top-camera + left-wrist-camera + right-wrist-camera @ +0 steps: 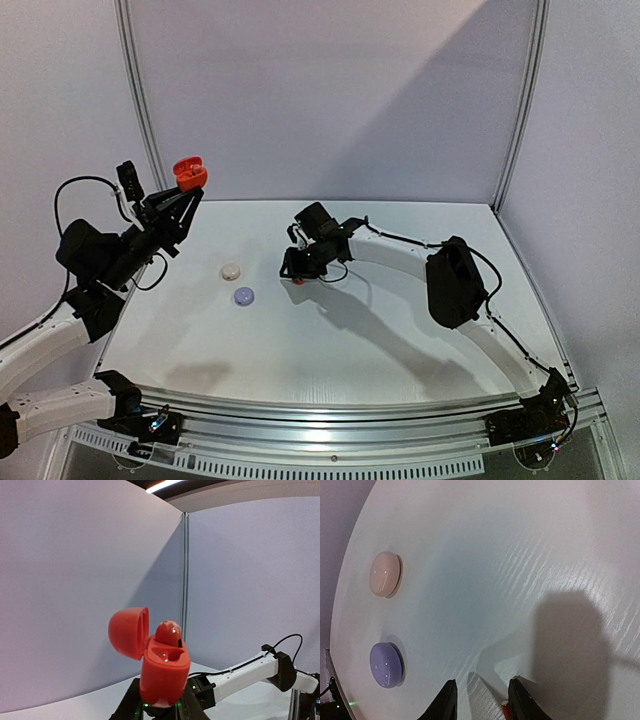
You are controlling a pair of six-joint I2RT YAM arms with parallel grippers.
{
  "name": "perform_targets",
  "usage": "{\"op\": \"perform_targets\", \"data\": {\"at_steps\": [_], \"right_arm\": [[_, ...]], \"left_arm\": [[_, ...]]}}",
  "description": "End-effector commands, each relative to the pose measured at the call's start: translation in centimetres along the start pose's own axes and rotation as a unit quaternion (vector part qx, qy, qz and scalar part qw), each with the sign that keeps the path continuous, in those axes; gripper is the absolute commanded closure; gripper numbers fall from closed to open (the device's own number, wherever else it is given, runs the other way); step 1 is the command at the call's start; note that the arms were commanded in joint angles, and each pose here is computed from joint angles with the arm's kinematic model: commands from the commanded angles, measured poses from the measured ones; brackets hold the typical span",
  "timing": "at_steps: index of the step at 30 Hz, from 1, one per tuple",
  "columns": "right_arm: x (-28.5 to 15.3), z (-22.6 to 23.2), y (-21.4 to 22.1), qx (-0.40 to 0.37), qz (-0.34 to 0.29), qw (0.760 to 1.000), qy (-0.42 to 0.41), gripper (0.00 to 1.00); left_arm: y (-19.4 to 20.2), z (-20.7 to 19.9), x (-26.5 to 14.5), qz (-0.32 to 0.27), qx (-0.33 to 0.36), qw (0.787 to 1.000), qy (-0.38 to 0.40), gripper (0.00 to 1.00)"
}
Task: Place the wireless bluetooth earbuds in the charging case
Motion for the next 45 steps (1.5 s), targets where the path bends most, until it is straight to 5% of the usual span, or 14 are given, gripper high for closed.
{"op": "perform_targets", "data": {"at_steps": [1,21,29,33,37,41,45], "right_arm": [[0.2,0.0,4.5,-0.018,0.087,0.996,0.013,0.65],[-2.7,2.5,12.8,-0.179,0.236,0.955,0.010,0.65],[-4.8,3.1,13.7,-0.217,0.250,0.943,0.029,0.65],[-6.2,4.9,11.8,-0.221,0.215,0.951,0.012,0.65],[-8.4,7.3,6.9,-0.189,0.115,0.975,0.007,0.66],[-10.0,4.7,2.5,-0.024,-0.001,0.996,0.086,0.60],[-10.0,6.2,1.0,0.030,-0.058,0.997,0.029,0.66]], "left_arm": [[0.5,0.2,-0.2,0.005,0.002,1.000,-0.001,1.00],[0.8,0.3,-0.2,0.012,0.004,1.000,-0.001,1.00],[0.9,0.3,-0.2,0.015,0.003,1.000,-0.001,1.00],[1.0,0.3,-0.2,0.016,0.002,1.000,-0.001,1.00],[0.9,0.3,-0.2,0.015,0.002,1.000,-0.001,1.00],[0.9,0.3,-0.2,0.017,0.000,1.000,-0.002,1.00],[1.0,0.3,-0.1,0.017,0.000,1.000,-0.001,1.00]]}}
Point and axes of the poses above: each gripper's point midway between its finger pads, its own x axis out along the fingers, its own z axis along the line the jaws close on, y = z × x, the point moved 3 cm from there along -x, back along the fingers, and after that the axes turned 1 degree about -x, right-handed, at the moved point
